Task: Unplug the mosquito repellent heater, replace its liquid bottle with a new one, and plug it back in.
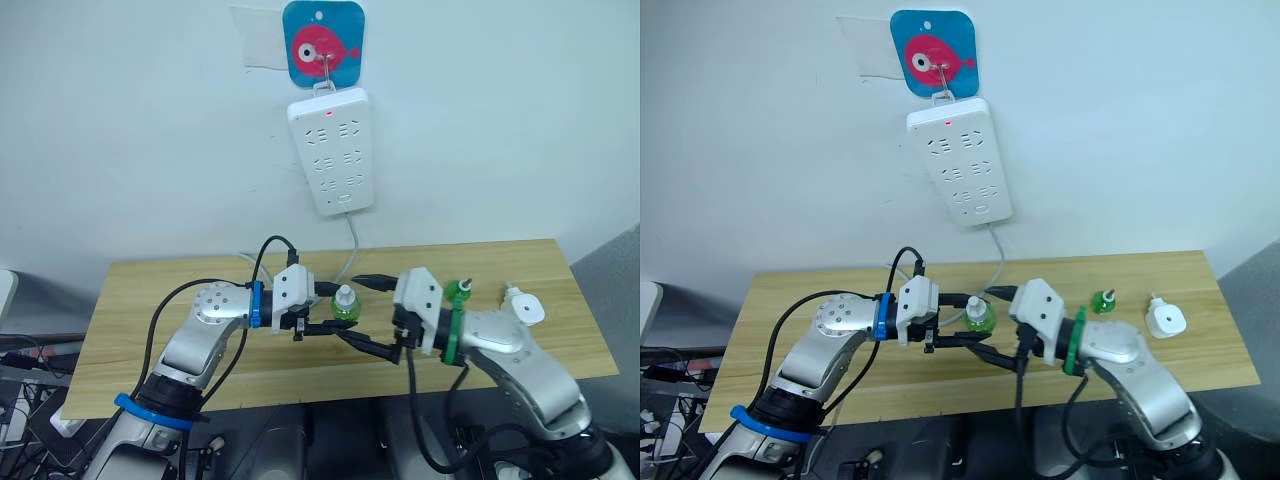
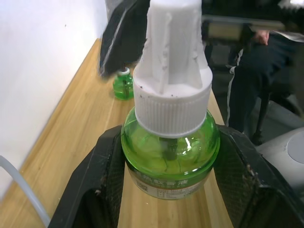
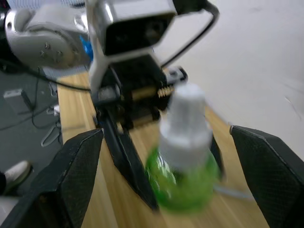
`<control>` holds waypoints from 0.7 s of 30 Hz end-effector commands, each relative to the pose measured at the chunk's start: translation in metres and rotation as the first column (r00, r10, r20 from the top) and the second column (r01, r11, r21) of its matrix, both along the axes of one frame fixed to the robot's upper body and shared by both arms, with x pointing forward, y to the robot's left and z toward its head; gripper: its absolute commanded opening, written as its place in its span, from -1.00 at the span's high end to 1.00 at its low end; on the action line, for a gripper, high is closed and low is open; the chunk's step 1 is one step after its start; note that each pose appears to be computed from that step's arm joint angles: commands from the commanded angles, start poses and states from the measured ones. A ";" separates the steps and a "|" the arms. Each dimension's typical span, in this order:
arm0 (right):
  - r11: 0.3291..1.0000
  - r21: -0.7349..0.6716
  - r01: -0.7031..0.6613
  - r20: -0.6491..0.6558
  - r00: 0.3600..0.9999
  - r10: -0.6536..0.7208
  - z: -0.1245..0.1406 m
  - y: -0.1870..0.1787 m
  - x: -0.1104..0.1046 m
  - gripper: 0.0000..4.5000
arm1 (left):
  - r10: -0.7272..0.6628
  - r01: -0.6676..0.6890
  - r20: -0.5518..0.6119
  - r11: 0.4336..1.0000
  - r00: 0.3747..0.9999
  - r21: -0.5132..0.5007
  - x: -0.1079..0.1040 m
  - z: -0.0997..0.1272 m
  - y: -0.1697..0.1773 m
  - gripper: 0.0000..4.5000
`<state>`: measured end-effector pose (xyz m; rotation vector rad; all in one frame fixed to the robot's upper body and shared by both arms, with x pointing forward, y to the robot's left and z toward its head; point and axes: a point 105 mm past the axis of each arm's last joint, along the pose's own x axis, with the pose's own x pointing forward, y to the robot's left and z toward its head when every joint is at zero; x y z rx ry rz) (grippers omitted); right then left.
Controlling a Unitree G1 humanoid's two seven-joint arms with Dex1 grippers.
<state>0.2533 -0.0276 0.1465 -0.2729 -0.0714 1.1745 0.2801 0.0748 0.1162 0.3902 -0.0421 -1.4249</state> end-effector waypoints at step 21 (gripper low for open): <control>0.996 -0.091 -0.010 0.040 0.999 0.014 0.016 -0.066 0.010 -0.98 | -0.013 0.013 0.006 1.000 1.000 -0.012 -0.006 0.002 0.000 -0.01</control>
